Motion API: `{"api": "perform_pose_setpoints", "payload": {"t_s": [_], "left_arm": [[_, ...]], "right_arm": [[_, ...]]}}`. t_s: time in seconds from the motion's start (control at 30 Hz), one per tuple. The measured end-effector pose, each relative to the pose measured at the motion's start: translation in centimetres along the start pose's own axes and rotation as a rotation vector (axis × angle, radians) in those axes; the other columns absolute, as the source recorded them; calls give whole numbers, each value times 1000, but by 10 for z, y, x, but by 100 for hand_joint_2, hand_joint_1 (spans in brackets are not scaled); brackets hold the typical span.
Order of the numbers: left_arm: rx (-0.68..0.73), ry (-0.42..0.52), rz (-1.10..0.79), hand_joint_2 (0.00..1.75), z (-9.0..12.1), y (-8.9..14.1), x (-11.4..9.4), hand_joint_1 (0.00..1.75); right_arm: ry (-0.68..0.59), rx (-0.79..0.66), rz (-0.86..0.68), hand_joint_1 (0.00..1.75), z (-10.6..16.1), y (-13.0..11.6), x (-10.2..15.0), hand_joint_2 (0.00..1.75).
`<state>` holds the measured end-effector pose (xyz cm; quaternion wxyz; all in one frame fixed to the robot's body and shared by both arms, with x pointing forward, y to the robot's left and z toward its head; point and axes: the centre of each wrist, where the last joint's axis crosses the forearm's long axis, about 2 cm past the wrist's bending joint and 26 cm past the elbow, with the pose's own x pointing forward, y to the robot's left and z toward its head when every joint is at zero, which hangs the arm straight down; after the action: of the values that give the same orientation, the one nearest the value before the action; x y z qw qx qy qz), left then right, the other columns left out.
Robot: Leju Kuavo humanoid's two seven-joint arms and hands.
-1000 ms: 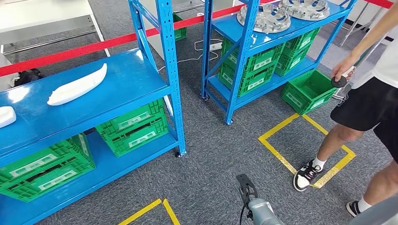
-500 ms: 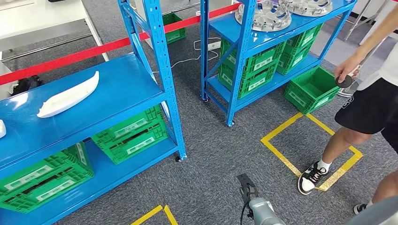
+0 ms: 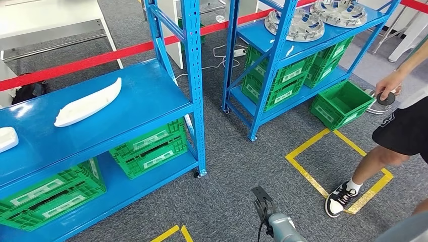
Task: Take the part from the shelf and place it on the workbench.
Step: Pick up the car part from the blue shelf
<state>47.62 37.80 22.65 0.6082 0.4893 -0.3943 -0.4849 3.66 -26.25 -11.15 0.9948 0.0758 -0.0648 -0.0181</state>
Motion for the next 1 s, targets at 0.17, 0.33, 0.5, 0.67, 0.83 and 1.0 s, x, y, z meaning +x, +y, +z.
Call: {"api": "perform_pose_setpoints", "payload": {"t_s": [0.17,0.33,0.5,0.67,0.83,1.0], "left_arm": [[4,-6,0,0,0,3,2,0],[-4,-4,-4,0,-1,6,4,0],[-33,4,-7,0,0,-1,4,0],[-28,-2,-7,0,0,2,3,0],[-27,-6,-3,0,0,3,4,0],[-56,-7,-6,0,2,-11,2,0]], "right_arm": [[-1,-2,-1,0,0,-1,0,0],[0,5,-1,0,0,-1,1,0],[3,25,4,0,0,0,0,0],[14,30,10,0,0,0,0,0],[12,29,13,0,0,-1,2,0],[27,27,15,0,0,-2,-2,0]]}}
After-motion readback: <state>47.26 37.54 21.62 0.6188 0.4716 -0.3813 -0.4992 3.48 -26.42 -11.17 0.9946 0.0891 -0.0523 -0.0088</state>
